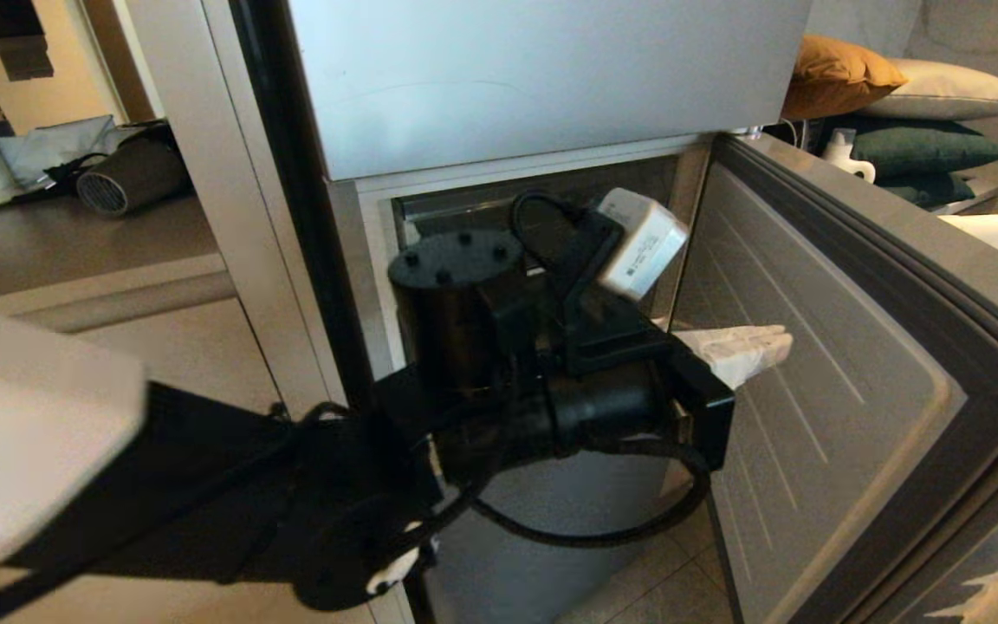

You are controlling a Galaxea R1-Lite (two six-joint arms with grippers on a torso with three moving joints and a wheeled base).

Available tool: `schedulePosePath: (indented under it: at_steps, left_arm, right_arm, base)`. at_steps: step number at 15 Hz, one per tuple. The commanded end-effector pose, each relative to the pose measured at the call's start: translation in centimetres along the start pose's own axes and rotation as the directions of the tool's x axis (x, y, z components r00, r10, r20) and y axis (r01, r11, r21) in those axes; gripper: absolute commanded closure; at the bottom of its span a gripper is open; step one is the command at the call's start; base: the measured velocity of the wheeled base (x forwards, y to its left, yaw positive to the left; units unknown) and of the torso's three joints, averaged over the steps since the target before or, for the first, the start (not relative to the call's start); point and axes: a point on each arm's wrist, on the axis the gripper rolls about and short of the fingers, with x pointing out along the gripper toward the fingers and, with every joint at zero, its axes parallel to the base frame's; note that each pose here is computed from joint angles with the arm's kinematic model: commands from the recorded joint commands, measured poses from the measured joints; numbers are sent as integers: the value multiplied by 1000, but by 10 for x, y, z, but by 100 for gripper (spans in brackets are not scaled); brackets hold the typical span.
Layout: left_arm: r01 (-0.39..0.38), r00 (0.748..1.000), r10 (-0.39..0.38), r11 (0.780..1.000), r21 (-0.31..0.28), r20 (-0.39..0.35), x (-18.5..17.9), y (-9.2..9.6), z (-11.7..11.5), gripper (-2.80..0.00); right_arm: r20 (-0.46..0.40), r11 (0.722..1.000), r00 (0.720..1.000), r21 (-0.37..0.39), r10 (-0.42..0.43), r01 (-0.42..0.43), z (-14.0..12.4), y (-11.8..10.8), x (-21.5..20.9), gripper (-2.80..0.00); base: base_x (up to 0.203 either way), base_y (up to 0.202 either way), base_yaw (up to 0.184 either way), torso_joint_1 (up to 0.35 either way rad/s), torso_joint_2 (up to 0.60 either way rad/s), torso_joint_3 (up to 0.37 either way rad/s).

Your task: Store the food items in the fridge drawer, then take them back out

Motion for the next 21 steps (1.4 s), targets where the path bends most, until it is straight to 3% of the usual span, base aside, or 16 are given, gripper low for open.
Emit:
schedulePosePath:
  at_steps: [1, 7, 9, 13, 18, 21]
  left_arm:
    - [29, 999, -29, 1000, 9, 24, 29, 5, -36, 0]
    - [176, 981, -172, 984, -39, 90, 57, -49, -29, 0]
    - [193, 978, -189, 980, -43, 93, 61, -58, -30, 0]
    - [108, 991, -104, 993, -43, 81, 57, -37, -36, 0]
    - [8, 994, -4, 999, -35, 110, 48, -26, -21, 0]
    - [-44, 991, 47, 998, -33, 125, 30, -27, -3, 0]
  right_arm:
    - [3, 1000, 1000, -2, 0, 0, 0, 0, 0, 0]
    - [4, 1000, 1000, -3, -3, 3, 0, 0, 0, 0]
    - [5, 1000, 1000, -3, -5, 5, 1, 0, 0, 0]
    - [7, 1000, 1000, -2, -17, 17, 1, -1, 0, 0]
    - [-16, 1000, 1000, 4, -11, 11, -1, 0, 0, 0]
    - [-216, 998, 976, 65, 36, -22, -22, 5, -2, 0]
  base:
    - [0, 0, 0, 0, 0, 0]
    - [0, 0, 0, 0, 0, 0]
    - [0, 0, 0, 0, 0, 0]
    - [0, 0, 0, 0, 0, 0]
    - [0, 0, 0, 0, 0, 0]
    - [0, 0, 0, 0, 0, 0]
